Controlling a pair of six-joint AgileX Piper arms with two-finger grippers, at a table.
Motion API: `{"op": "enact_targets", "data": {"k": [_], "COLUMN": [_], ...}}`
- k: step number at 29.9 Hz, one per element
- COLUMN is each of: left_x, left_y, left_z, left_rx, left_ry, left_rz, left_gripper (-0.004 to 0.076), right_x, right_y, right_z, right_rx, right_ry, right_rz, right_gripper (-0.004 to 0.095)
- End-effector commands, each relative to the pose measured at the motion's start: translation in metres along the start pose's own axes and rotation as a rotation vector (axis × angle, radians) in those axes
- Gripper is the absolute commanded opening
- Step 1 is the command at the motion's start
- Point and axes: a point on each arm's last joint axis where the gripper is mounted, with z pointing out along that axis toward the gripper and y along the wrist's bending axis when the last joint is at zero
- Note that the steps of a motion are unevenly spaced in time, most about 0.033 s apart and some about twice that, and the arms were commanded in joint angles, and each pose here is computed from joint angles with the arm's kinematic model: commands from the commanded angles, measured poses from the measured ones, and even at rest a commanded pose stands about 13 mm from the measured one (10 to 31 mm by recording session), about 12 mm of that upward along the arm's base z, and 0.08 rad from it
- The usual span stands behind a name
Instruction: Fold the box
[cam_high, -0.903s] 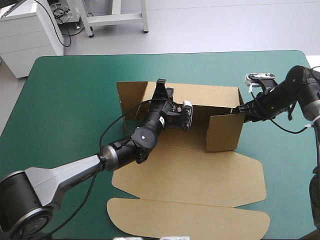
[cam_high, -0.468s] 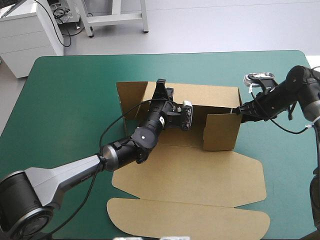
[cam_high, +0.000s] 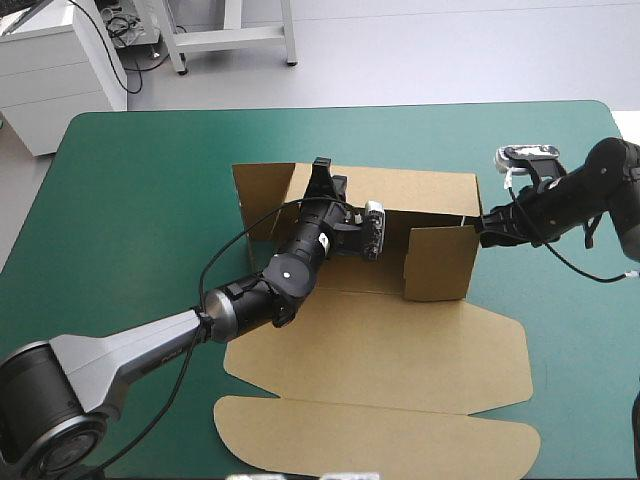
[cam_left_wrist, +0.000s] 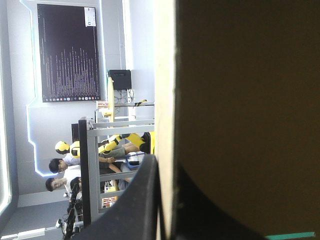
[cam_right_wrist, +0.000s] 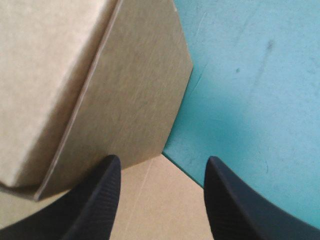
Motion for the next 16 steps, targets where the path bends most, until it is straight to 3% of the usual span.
{"op": "enact_targets", "data": {"k": [1,6,11,16], "left_x": [0.001,0.001,0.001,0.001], "left_y": [0.021,0.021,0.021,0.021], "left_z": [-0.01,-0.01,-0.01,-0.01], "left_rx": [-0.078,-0.078,-0.077,-0.077], "left_ry": [0.011,0.011,0.01,0.01], "left_rz": [-0.02,-0.02,-0.015,-0.015], "left_gripper": [-0.0008,-0.0008,-0.0008,-0.0008], "right_x": [0.011,0.012,0.004,0.002], "right_y": [0.01,0.013,0.011,0.008], "right_z": [-0.014,-0.007,-0.008,0.004], "right_rx": [-0.03,-0.087,-0.051,-0.079], "right_ry": [-0.024,-0.039,-0.131,-0.102], "right_rz": [-0.055,-0.114,-0.191,-0.243], "right_gripper": [0.0483,0.0483,0.0483,0.0483]}}
